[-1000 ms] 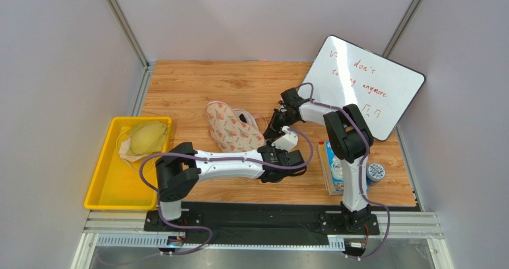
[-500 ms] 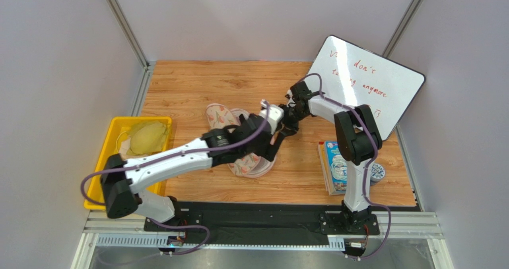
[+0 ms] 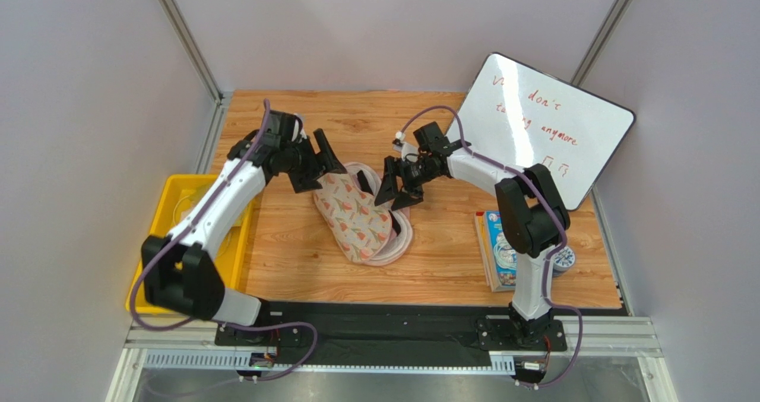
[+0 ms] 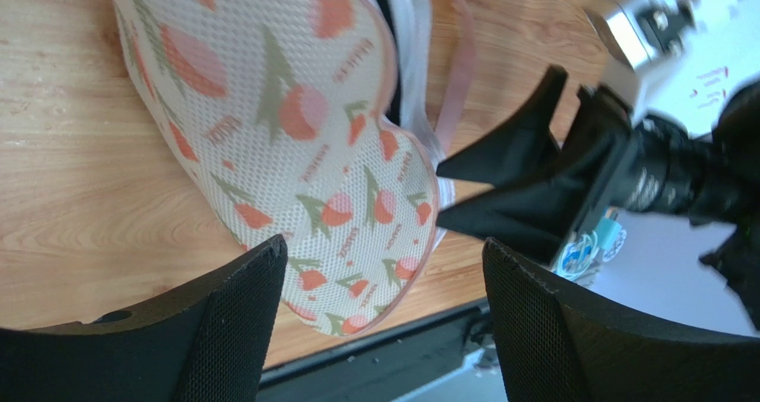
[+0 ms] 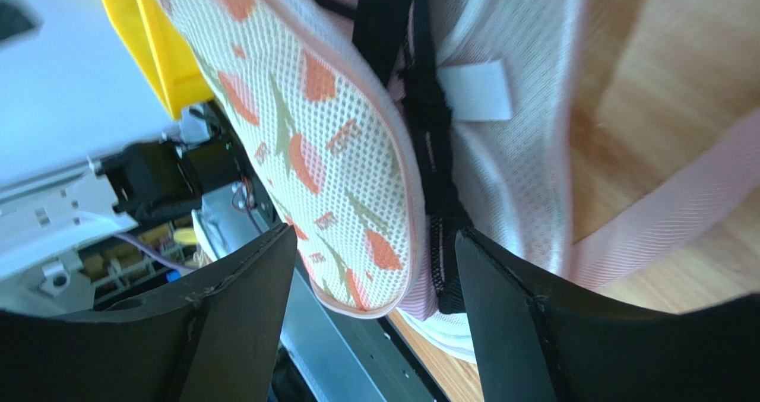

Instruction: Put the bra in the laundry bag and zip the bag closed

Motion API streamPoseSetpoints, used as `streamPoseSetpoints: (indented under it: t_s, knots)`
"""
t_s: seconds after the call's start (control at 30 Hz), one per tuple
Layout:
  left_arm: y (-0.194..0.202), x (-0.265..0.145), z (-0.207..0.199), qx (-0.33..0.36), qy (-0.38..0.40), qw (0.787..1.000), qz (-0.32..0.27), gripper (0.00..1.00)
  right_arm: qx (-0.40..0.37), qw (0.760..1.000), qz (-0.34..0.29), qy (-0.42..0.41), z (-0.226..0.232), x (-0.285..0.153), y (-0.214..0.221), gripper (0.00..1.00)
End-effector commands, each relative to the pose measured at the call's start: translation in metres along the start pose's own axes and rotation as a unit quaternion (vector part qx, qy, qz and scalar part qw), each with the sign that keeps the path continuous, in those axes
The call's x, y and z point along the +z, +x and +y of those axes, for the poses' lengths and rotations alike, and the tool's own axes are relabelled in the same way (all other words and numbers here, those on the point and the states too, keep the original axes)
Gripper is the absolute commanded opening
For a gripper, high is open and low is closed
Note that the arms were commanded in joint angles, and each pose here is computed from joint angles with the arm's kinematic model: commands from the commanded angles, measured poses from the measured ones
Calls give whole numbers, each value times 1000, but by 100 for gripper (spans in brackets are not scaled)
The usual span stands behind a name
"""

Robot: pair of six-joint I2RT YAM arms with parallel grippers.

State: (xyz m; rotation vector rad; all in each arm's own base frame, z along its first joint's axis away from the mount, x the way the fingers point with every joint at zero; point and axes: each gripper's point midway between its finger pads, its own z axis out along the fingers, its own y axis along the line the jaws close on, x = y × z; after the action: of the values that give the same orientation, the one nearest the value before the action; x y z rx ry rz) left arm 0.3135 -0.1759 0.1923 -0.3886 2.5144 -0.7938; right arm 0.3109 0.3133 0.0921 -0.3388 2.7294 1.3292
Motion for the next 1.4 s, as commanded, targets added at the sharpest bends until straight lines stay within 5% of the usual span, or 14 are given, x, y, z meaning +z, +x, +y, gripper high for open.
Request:
streamPoseSetpoints:
  t_s: [0.0,0.33,0.53,0.77,0.9,0.97,1.27,1.37]
  knots:
    - [-29,9,-10,-42,11,997,63,83,-42,998,-6,-41,16,-7,2,72]
    - [-77,34,42,8,-122,988,92,83,-28,997,16,-75,23,5,11,42]
    - [-80,33,41,139,-76,983,96,84,-20,996,21,-82,27,7,12,34]
    - [-80,40,47,206,-57,973,92,84,-9,997,28,-75,24,8,15,30]
    - [-81,37,41,185,-50,978,78,83,-2,997,31,-69,21,7,18,18]
    - [-80,35,32,169,-32,982,74,82,2,997,27,-69,25,5,17,1]
    - [-76,17,32,124,-53,990,32,79,-21,998,-51,-14,49,-42,19,0]
    - [-73,8,32,106,-59,992,20,79,4,995,-80,64,14,-44,28,0]
